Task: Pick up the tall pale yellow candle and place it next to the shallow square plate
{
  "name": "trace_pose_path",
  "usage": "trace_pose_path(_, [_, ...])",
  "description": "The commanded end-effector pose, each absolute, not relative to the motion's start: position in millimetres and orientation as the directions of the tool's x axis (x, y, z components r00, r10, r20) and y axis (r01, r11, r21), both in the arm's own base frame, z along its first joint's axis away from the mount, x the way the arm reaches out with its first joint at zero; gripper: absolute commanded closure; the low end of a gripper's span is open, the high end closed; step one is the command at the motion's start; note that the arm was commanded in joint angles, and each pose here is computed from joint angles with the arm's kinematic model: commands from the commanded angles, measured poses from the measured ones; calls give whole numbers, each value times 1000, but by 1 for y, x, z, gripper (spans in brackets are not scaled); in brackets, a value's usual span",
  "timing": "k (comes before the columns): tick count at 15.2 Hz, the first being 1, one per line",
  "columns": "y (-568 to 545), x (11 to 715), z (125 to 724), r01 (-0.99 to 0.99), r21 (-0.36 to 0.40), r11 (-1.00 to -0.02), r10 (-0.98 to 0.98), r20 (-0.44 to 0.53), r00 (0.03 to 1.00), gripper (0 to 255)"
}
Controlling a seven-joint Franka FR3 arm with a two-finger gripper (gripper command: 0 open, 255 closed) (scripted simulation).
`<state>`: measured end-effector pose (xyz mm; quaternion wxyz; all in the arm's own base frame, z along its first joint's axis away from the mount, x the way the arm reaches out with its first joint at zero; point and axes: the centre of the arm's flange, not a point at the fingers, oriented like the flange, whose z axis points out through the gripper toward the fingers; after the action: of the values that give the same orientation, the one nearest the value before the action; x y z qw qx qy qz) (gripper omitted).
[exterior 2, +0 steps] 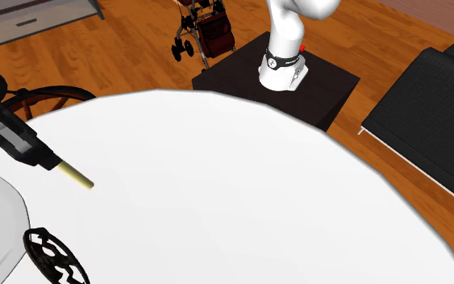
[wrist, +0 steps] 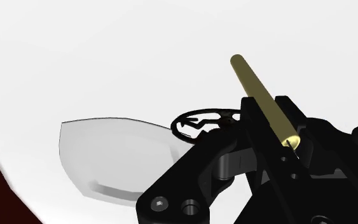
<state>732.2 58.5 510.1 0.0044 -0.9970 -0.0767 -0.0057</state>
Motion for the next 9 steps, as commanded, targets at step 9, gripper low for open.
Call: trace_pose_path(9, [54, 736, 458, 154, -8, -988, 154, 14, 988, 255])
